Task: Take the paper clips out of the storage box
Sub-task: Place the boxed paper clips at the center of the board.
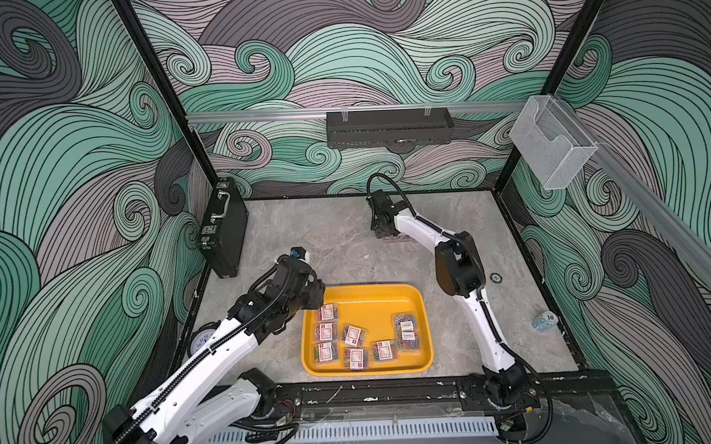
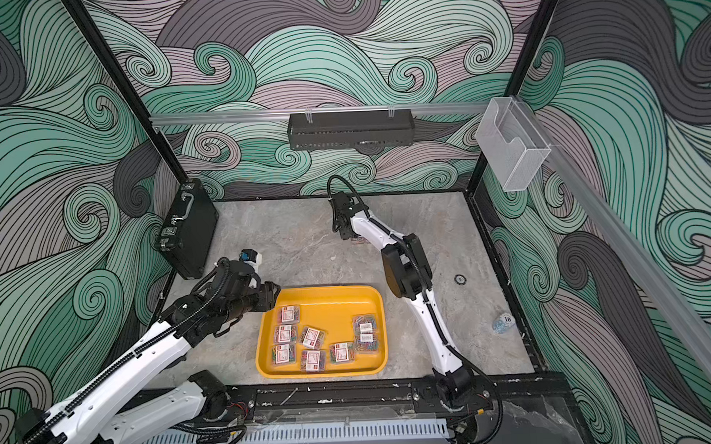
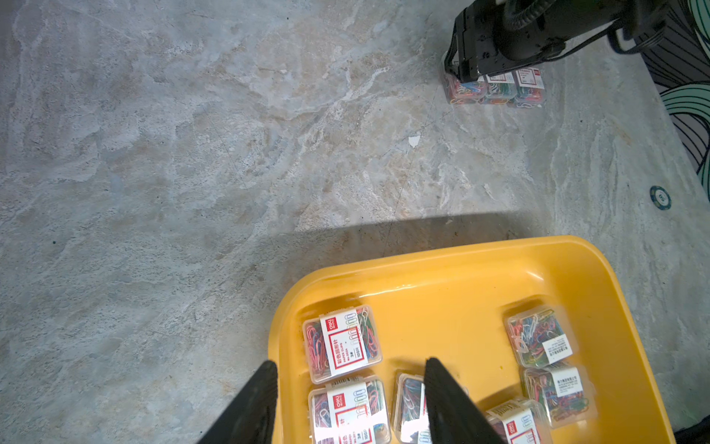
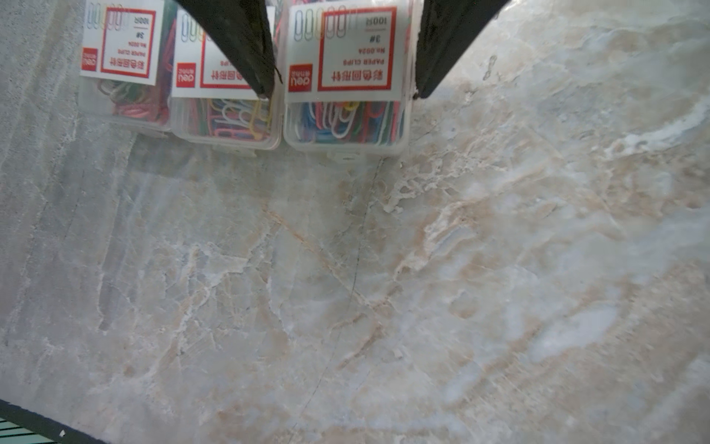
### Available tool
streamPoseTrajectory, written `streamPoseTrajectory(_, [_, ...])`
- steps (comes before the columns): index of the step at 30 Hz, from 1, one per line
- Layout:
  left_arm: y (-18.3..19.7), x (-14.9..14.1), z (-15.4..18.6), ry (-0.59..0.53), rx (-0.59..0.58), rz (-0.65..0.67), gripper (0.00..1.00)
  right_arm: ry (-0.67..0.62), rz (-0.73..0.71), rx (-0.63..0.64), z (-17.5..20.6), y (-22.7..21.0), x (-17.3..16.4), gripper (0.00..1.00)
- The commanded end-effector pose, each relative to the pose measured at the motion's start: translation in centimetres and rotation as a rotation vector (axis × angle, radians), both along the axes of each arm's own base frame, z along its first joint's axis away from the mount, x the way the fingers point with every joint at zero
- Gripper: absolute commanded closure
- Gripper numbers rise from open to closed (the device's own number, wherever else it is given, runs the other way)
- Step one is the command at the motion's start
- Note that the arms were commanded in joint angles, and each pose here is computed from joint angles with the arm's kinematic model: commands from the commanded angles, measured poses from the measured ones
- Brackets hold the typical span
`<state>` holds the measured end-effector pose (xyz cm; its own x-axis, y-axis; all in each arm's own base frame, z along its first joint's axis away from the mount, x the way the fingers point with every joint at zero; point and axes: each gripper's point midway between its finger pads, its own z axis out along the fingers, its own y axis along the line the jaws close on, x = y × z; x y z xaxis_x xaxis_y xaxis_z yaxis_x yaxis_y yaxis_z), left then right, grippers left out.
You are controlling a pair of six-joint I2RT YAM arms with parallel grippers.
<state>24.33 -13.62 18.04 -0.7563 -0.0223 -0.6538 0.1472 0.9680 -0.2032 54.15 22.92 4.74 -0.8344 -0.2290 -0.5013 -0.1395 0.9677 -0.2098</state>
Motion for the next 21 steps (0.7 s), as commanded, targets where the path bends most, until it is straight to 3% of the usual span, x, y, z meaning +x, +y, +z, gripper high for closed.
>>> streamPoseTrajectory(1, [-0.3, 0.3, 1.0, -0.013, -0.008, -0.015, 0.40, -0.044, -0.002, 0.011, 3.4, -0.1, 0.0, 0.40])
streamPoseTrajectory(10, [-0.7, -0.6, 0.0, 0.037, -0.038, -0.026, 0.40, -0.013, 0.009, 0.035, 4.5, -0.4, -1.8, 0.40])
streamPoseTrajectory(18, [-1.0, -1.8, -2.3, 0.114, -0.047, -0.009, 0.40, -0.021, 0.066, 0.087, 6.7, -1.3, -5.6, 0.41])
streamPoseTrajectory(21, [-0.8, -1.9, -3.1, 0.143, -0.043, 0.063, 0.40, -0.026, 0.075, 0.097, 7.5, -2.1, -7.4, 0.41])
